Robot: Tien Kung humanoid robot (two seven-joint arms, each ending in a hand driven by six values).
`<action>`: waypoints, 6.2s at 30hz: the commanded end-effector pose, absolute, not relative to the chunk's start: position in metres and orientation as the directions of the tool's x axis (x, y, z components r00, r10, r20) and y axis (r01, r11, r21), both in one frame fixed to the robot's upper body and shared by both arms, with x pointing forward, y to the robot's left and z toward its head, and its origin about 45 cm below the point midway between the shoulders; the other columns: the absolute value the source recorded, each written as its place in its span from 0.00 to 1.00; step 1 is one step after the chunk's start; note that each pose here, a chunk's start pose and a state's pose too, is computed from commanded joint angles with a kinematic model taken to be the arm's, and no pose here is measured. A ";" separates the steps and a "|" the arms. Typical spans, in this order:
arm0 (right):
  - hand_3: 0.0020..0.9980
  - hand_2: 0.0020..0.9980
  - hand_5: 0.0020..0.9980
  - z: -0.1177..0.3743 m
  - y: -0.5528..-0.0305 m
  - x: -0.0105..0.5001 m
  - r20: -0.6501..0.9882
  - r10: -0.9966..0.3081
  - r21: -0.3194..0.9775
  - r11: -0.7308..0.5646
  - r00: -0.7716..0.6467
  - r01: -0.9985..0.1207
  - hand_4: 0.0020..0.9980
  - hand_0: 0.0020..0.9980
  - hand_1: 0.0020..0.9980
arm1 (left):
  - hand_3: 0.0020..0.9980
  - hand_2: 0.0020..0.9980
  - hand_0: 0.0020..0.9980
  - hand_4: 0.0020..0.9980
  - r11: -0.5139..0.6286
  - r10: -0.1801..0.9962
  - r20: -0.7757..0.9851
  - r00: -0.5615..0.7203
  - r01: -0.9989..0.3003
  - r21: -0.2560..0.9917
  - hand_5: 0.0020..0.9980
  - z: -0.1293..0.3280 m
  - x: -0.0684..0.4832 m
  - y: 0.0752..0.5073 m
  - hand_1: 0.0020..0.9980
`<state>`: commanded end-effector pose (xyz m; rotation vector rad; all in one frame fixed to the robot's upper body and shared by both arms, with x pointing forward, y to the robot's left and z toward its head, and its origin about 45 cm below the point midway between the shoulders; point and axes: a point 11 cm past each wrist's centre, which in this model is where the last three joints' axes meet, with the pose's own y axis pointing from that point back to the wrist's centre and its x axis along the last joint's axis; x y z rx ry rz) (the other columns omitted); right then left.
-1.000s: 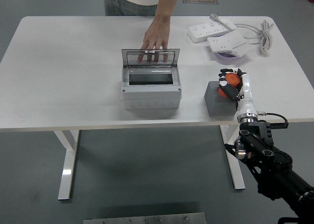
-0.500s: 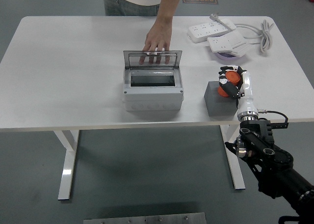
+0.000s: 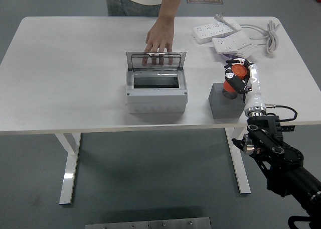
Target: Fetch the battery,place it into the box,close the lid of the box
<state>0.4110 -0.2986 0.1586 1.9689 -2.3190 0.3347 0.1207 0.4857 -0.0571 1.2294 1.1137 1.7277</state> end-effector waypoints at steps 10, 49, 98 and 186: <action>0.43 0.41 0.00 0.189 -0.294 0.424 0.340 -0.935 -0.131 0.056 -0.098 -0.990 0.07 0.43 0.41 | 0.57 0.57 0.63 0.66 -0.358 0.903 0.325 -0.280 -0.076 0.931 0.14 -0.058 0.120 0.485 0.72; 0.37 0.35 0.00 0.227 -0.180 0.445 0.805 -0.549 0.090 -0.259 0.224 -0.962 0.05 0.36 0.33 | 0.57 0.57 0.63 0.67 -0.375 0.894 0.343 -0.288 -0.063 0.925 0.14 -0.055 0.115 0.494 0.72; 0.35 0.33 0.00 0.228 -0.092 0.460 0.942 -0.176 0.207 -0.366 0.286 -0.907 0.09 0.32 0.31 | 0.57 0.57 0.63 0.66 -0.390 0.892 0.359 -0.274 -0.068 0.918 0.14 -0.046 0.129 0.501 0.72; 0.69 0.62 0.47 0.258 -0.089 0.458 0.918 -0.304 0.130 -0.378 0.255 -0.917 0.90 0.61 0.61 | 0.57 0.58 0.63 0.66 -0.385 0.897 0.360 -0.258 -0.055 0.921 0.13 -0.048 0.129 0.496 0.72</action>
